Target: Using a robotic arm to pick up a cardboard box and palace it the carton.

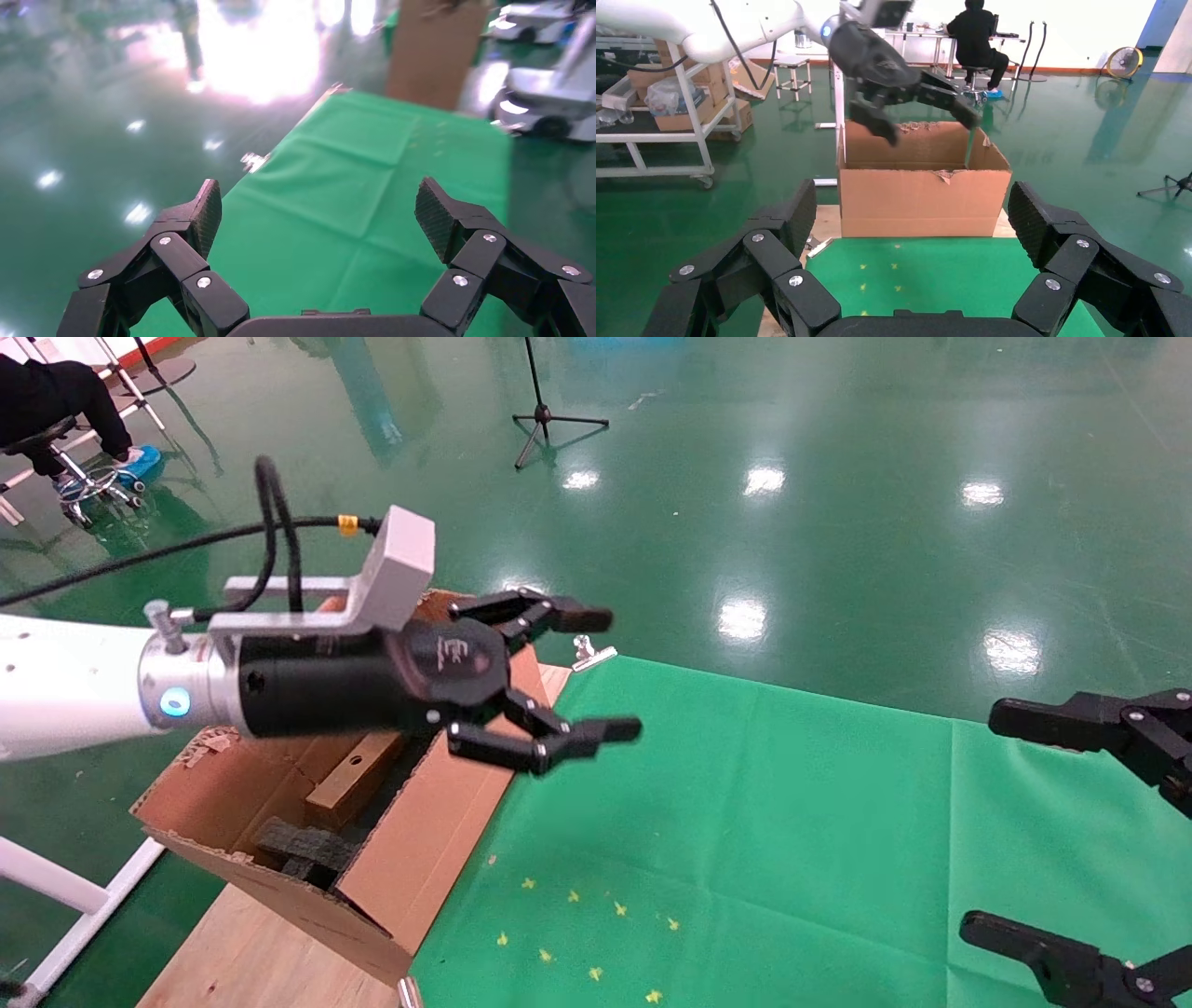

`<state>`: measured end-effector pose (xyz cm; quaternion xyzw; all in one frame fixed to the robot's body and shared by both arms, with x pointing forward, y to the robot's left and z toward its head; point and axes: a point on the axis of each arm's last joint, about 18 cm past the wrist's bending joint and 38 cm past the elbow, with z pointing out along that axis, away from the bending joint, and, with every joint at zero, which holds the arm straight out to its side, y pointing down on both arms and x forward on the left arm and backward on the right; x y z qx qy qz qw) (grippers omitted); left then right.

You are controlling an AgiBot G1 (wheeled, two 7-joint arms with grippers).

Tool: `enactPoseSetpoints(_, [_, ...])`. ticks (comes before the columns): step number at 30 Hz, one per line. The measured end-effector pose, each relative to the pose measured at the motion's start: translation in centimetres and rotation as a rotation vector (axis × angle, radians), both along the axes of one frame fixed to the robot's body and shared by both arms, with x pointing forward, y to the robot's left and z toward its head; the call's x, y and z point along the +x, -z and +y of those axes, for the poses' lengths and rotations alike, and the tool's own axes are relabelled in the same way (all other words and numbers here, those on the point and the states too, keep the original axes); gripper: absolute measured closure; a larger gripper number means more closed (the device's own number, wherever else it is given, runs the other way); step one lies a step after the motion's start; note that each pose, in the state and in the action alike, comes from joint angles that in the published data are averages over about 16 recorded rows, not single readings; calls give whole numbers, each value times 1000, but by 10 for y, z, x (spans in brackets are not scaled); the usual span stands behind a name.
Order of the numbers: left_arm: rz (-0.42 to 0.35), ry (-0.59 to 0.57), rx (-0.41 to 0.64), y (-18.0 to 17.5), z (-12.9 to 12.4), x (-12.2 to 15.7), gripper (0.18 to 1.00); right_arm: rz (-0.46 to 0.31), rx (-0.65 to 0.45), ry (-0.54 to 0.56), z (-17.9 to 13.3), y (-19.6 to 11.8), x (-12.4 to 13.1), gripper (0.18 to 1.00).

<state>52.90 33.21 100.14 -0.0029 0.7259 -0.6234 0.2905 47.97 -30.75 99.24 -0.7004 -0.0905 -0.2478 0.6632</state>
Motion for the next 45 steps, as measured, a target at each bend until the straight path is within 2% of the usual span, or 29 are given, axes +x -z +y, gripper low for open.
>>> enactPoseSetpoints(9, [-61,189,-13,8,-27,-43,184,0,0,0,0,0,0,178])
enactPoseSetpoints(15, [-80,257,-20,10,-35,-60,184,0,0,0,0,0,0,178])
enactPoseSetpoints(45, [-76,236,-18,9,-33,-55,184,0,0,0,0,0,0,178])
